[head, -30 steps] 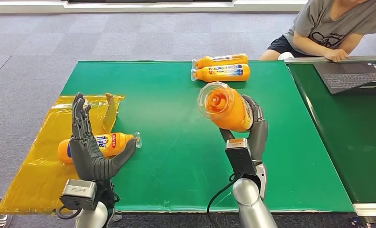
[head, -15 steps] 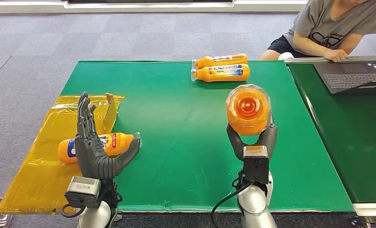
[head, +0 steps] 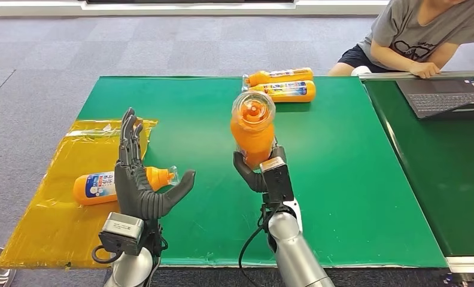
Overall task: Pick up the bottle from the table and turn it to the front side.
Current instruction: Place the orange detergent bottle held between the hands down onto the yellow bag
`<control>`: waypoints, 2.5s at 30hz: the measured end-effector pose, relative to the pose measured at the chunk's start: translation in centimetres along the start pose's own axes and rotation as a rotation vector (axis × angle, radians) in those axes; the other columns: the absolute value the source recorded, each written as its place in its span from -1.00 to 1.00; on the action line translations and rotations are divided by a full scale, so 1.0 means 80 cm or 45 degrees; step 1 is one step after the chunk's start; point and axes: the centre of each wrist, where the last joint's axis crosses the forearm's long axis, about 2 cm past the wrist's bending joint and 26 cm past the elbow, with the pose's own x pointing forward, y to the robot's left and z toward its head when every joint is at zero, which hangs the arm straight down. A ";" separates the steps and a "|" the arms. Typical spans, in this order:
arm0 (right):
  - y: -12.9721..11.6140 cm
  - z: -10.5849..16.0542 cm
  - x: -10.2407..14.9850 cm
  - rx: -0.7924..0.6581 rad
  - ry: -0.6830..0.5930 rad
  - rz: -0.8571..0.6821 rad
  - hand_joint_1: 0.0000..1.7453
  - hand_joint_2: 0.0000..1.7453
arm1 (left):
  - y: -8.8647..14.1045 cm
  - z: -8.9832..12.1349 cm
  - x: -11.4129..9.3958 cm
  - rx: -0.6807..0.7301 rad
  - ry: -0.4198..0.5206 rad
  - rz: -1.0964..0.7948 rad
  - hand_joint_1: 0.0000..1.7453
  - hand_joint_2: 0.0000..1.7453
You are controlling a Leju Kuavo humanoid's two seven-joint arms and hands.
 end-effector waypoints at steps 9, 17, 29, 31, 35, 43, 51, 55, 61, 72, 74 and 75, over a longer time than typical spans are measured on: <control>0.012 0.008 -0.018 0.075 0.106 0.059 1.00 1.00 | 0.001 -0.002 0.003 -0.004 -0.013 -0.007 -1.00 1.00; 0.015 0.012 -0.022 0.089 0.132 0.061 1.00 1.00 | 0.001 -0.003 0.004 -0.002 -0.019 -0.006 -1.00 1.00; 0.018 0.015 -0.029 0.155 0.210 0.103 1.00 1.00 | 0.001 -0.004 0.005 -0.020 -0.020 -0.012 -1.00 1.00; 0.020 0.020 -0.033 0.175 0.234 0.107 1.00 1.00 | 0.001 -0.005 0.004 -0.029 -0.013 -0.011 -1.00 1.00; 0.024 0.029 -0.040 0.199 0.272 0.109 1.00 1.00 | -0.001 -0.008 0.001 -0.053 -0.001 0.001 -1.00 1.00; 0.026 0.039 -0.046 0.223 0.318 0.113 1.00 1.00 | -0.009 -0.008 -0.008 -0.136 0.059 0.156 -1.00 1.00; 0.028 0.043 -0.048 0.241 0.336 0.118 1.00 1.00 | -0.022 -0.018 -0.018 -0.248 0.103 0.264 -1.00 1.00; 0.030 0.044 -0.049 0.254 0.346 0.125 1.00 1.00 | -0.038 -0.024 -0.030 -0.380 0.180 0.380 -1.00 1.00; 0.031 0.051 -0.054 0.257 0.391 0.140 1.00 1.00 | -0.065 -0.027 -0.053 -0.490 0.298 0.485 -1.00 1.00; 0.031 0.061 -0.059 0.265 0.448 0.143 1.00 1.00 | -0.078 -0.029 -0.066 -0.520 0.363 0.494 -1.00 1.00; 0.032 0.062 -0.059 0.266 0.452 0.143 1.00 1.00 | -0.078 -0.028 -0.067 -0.522 0.367 0.494 -1.00 1.00; 0.032 0.062 -0.059 0.266 0.453 0.143 1.00 1.00 | -0.079 -0.028 -0.067 -0.523 0.368 0.494 -1.00 1.00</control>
